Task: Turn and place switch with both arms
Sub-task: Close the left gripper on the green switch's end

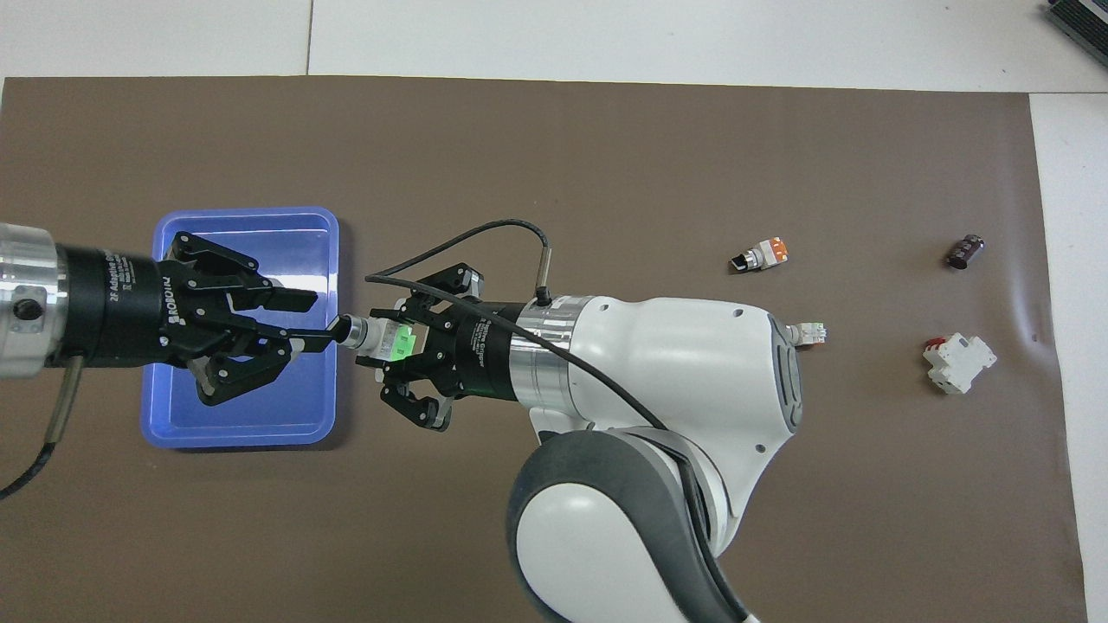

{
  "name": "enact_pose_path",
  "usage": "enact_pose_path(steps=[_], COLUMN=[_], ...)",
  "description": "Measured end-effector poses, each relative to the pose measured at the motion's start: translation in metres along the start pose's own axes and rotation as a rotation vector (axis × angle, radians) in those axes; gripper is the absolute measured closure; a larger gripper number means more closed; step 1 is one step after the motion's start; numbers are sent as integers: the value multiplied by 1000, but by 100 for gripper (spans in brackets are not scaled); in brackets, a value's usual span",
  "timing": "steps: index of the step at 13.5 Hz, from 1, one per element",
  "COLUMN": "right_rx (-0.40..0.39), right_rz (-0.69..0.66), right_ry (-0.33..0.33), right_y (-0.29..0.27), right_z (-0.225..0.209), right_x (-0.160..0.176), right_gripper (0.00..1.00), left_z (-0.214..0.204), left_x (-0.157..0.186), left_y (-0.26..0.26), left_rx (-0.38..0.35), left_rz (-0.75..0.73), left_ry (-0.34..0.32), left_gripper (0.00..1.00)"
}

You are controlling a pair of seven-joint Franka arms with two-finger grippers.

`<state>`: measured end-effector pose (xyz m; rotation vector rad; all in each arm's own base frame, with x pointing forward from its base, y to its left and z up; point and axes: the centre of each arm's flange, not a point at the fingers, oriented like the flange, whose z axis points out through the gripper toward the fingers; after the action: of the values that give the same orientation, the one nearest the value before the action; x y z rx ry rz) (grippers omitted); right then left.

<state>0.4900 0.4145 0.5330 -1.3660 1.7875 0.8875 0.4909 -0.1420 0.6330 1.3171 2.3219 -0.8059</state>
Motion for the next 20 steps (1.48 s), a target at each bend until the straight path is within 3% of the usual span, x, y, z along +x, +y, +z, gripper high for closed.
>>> enact_pose_path(steps=[15, 20], right_rx=[-3, -5], right_rz=[-16, -19], right_ry=[0, 1], right_y=[1, 2], right_z=[1, 1], right_x=[-1, -1], right_gripper=[58, 58], left_z=[10, 10], left_x=[1, 4], left_y=[-14, -12], left_rx=[42, 41], left_rz=[74, 112], left_ry=[9, 5], left_gripper=[63, 69])
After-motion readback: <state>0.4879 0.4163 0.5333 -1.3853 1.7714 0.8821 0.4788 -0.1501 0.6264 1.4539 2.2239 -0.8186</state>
